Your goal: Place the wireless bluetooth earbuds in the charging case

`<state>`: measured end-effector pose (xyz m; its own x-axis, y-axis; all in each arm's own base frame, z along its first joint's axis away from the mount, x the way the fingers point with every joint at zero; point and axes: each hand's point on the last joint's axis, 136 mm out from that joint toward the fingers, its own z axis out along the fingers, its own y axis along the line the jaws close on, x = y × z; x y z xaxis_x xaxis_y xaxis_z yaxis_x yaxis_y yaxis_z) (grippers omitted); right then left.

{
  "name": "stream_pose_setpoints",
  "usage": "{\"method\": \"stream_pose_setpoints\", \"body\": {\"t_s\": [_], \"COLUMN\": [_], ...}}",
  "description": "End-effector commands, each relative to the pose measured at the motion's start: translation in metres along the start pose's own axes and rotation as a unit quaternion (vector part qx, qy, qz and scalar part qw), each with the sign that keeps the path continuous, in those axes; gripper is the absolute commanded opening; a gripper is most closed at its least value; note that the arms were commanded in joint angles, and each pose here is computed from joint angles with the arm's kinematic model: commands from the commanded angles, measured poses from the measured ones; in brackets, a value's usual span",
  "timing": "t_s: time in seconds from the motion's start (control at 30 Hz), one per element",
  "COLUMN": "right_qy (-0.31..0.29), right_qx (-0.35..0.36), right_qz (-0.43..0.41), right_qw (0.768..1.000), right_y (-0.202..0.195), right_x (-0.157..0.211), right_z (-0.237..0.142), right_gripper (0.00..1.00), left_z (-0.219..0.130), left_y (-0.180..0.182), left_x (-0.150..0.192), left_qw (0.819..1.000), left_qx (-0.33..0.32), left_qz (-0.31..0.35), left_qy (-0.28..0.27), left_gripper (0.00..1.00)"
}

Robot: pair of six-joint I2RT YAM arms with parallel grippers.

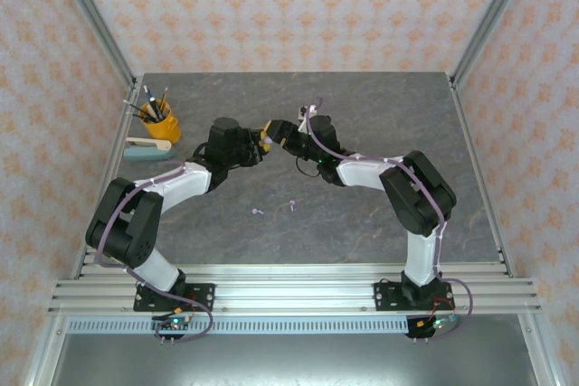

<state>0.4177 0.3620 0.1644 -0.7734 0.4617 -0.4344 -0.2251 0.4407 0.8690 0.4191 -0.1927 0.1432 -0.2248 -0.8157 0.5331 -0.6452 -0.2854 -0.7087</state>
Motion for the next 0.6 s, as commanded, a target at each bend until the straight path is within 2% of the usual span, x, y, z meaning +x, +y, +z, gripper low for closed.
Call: {"method": "stream_pose_setpoints", "body": {"t_s": [0.0,0.17,0.4,0.57], "right_qy": [-0.01,-0.007,-0.008,-0.01], "right_qx": [-0.007,-0.01,-0.013,-0.012], "right_qz": [-0.009,-0.01,-0.005,0.004], "right_qw": [1.0,1.0,1.0,1.0], "right_y": [0.0108,0.0147,0.0178,0.018], "right_x": [-0.0039,-0.005,-0.0071,-0.0086], "right_z": [-0.0041,-0.0028,-0.0015,0.0003], "right_gripper": [0.53,0.46,0.42,0.42], "left_z": [-0.0073,-0.0072,-0.0072,-0.0072], "left_y": [-0.0122,-0.0119,-0.0117,-0.012], "left_x": [0.0061,0.0061,0.0065,0.007], "left_qw": [0.999,0.999,1.0,1.0], "left_qx": [0.026,0.025,0.024,0.024], "left_qz": [-0.022,-0.02,-0.018,-0.015], "left_qy": [0.003,0.003,0.003,0.004], "left_gripper": [0.0,0.0,0.0,0.14]}}
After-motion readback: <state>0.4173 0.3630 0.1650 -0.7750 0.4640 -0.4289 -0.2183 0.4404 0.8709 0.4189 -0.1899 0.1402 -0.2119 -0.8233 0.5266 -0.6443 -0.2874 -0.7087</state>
